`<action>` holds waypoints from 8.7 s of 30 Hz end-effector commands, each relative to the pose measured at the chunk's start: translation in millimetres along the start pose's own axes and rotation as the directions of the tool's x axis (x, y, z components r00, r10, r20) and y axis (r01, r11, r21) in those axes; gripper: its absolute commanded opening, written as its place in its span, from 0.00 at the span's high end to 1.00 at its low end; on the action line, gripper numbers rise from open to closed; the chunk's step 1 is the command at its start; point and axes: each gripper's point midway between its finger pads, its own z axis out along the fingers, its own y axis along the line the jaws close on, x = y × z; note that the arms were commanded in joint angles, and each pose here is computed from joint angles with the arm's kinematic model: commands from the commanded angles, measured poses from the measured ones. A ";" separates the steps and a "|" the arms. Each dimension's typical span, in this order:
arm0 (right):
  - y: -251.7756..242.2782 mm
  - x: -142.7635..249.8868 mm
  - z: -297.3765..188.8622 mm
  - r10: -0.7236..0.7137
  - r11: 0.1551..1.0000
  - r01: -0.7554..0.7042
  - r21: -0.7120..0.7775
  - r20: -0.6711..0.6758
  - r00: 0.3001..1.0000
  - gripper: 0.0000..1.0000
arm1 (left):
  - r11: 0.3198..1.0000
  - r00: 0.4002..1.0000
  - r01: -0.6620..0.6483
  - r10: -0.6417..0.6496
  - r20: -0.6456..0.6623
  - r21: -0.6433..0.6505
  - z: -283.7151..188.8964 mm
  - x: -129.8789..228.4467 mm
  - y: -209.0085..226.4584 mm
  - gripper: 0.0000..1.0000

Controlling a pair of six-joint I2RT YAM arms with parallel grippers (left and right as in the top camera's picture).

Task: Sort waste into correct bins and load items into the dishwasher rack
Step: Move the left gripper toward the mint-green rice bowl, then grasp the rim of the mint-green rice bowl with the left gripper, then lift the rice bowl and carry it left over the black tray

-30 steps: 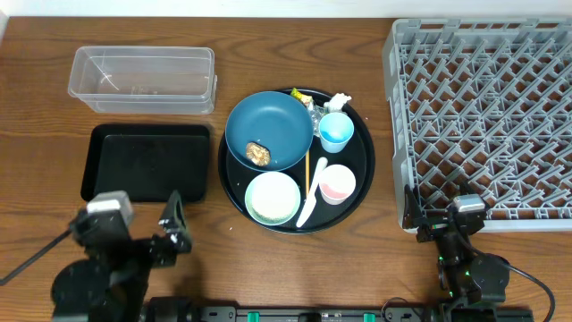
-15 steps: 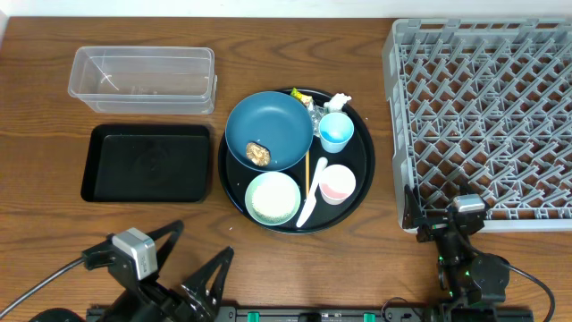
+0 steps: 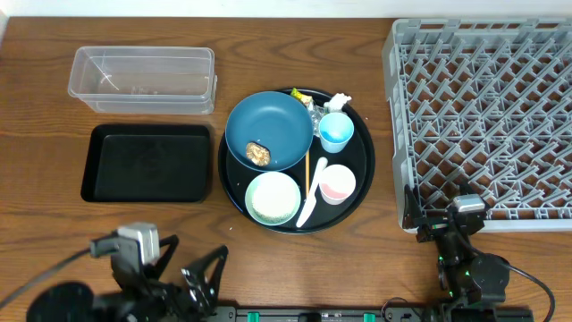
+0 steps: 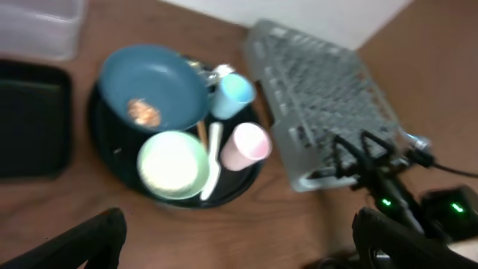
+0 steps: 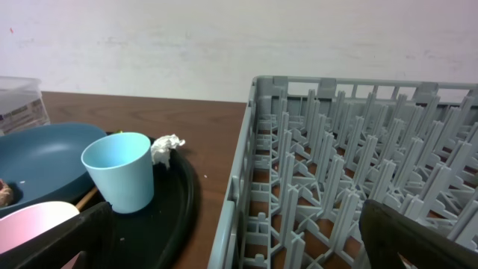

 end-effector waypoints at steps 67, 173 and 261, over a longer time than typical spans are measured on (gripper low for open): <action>-2.2 2.3 0.2 0.012 1.000 -0.012 0.009 -0.005 1.000 0.01 | 0.942 0.544 -0.336 0.181 -0.819 -0.016 177.6 121.4 14.5 0.02; -2.2 2.3 0.2 0.012 1.000 -0.012 0.009 -0.005 1.000 0.01 | 0.819 0.455 -0.573 0.355 -0.817 0.036 263.5 181.7 63.9 0.27; -2.2 2.3 0.2 0.012 1.000 -0.012 0.009 -0.005 1.000 0.01 | 0.847 0.832 -0.480 0.355 -0.426 -0.230 225.7 1.6 89.7 0.94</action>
